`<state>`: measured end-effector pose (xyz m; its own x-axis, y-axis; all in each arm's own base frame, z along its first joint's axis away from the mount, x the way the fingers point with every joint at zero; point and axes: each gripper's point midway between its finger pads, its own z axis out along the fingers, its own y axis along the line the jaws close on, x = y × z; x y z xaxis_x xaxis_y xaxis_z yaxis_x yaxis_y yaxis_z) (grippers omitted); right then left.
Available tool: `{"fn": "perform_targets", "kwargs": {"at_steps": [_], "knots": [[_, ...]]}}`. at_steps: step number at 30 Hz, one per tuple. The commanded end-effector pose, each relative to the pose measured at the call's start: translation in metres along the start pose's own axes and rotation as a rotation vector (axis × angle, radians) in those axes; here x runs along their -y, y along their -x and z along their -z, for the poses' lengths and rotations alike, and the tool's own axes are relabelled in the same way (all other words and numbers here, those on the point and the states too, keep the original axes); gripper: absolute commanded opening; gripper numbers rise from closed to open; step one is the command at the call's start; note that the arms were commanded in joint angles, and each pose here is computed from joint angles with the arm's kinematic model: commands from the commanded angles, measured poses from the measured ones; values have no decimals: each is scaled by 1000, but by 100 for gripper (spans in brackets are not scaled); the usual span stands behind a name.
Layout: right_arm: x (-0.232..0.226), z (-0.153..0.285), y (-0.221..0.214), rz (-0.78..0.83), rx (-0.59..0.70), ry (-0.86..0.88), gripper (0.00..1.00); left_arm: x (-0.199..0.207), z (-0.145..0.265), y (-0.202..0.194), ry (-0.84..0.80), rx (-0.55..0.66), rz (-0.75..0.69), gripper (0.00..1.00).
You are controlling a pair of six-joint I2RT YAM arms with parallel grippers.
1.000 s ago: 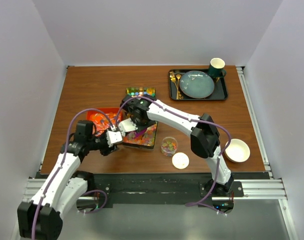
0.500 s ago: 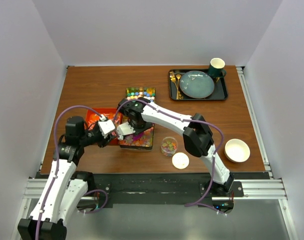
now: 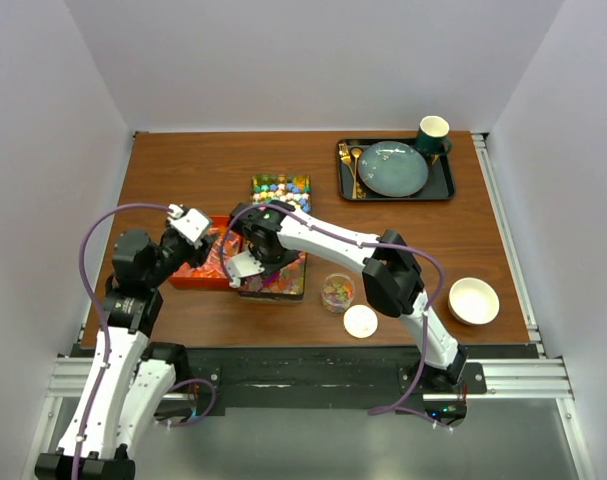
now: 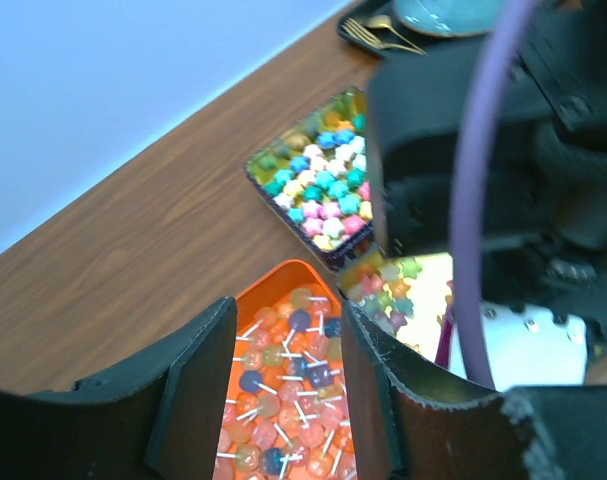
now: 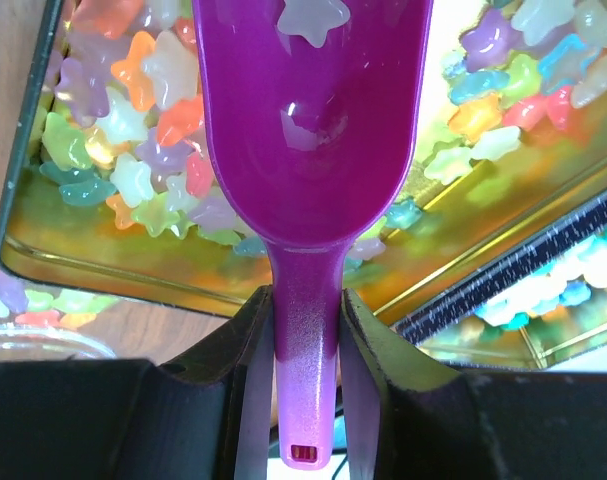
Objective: Pack the candies
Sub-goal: Scoop the fake candies from the storage box.
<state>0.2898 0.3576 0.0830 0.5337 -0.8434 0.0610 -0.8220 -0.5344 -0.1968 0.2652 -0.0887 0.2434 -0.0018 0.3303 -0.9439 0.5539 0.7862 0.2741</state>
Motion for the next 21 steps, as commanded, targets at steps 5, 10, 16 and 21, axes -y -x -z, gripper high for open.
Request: {"fn": "perform_targets", "kwargs": {"at_steps": [5,10,16,21], "knots": [[-3,-22,28,-5,123,51,0,-40,2,53,176,127,118,52],[-13,-30,28,-19,186,109,0,-52,5,56,239,118,118,53],[-16,-32,28,-35,302,153,0,-59,8,57,276,106,115,54],[-22,-24,30,-17,391,170,0,-63,5,53,290,82,126,54]]}}
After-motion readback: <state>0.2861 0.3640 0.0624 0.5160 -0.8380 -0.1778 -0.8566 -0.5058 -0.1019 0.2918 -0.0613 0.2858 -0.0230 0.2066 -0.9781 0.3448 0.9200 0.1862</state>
